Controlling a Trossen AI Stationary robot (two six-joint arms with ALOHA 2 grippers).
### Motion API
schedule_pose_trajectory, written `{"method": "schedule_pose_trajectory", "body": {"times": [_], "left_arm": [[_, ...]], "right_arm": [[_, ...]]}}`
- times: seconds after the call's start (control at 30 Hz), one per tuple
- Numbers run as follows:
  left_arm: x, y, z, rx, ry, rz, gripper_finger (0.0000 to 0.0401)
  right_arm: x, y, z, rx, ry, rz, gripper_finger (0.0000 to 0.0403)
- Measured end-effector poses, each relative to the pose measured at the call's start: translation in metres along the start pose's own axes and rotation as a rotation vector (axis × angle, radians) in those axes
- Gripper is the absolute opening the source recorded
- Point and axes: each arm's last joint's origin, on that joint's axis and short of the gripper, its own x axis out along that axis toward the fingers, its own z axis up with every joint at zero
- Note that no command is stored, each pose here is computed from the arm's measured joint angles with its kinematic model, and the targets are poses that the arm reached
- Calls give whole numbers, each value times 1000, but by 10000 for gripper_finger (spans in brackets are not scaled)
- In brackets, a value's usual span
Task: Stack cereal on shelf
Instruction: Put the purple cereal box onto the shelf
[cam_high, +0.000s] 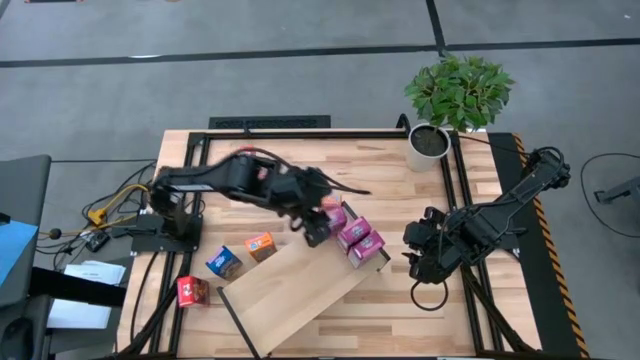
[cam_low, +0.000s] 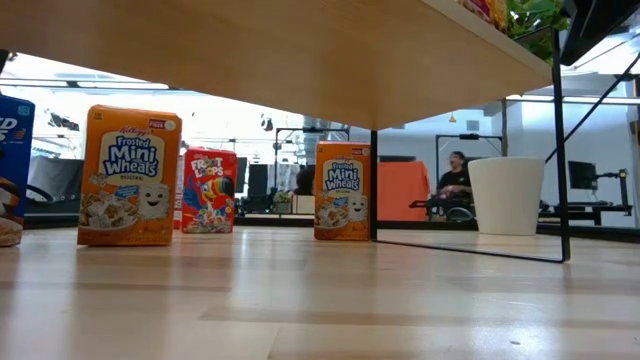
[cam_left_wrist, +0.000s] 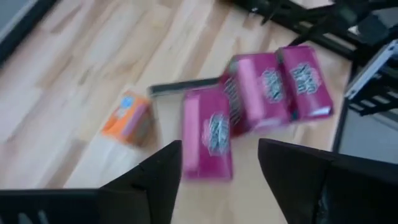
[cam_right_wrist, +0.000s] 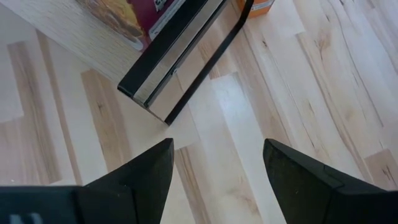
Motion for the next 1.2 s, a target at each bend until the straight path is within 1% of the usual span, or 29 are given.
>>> {"method": "schedule_pose_trajectory", "body": {"times": [0.07,0.13,0.23,0.3,0.33,0.4,0.5,0.67,0.8,0.9,1.0,1.2], "left_arm": [[-15,4,-6,14,21,19,178],[-24,6,-15,31,59,71,149],[-31,-3,-33,85,95,155,83],[-30,-13,-43,135,82,187,30],[-27,-18,-49,161,77,211,16],[-19,-23,-59,204,80,261,11],[-2,-26,-68,218,92,301,4],[30,-35,-76,265,66,253,0],[48,-32,-82,276,58,289,0],[54,-30,-82,261,49,299,0],[62,-32,-81,235,13,272,0],[71,-32,-79,224,-19,243,0]], "right_arm": [[0,0,0,0,0,0,274],[0,0,0,0,1,-1,274],[0,0,0,-1,1,-1,274],[0,0,0,-1,-1,-2,274],[0,0,0,-1,-1,-2,274],[0,0,0,-1,-1,-2,274],[0,0,0,-1,-2,-3,274],[0,0,0,-3,-2,-4,274],[0,0,0,-5,-1,-4,274],[0,0,0,-17,-1,-4,274],[0,0,0,-28,-1,-5,274],[0,0,0,-28,-1,-5,274]]}}
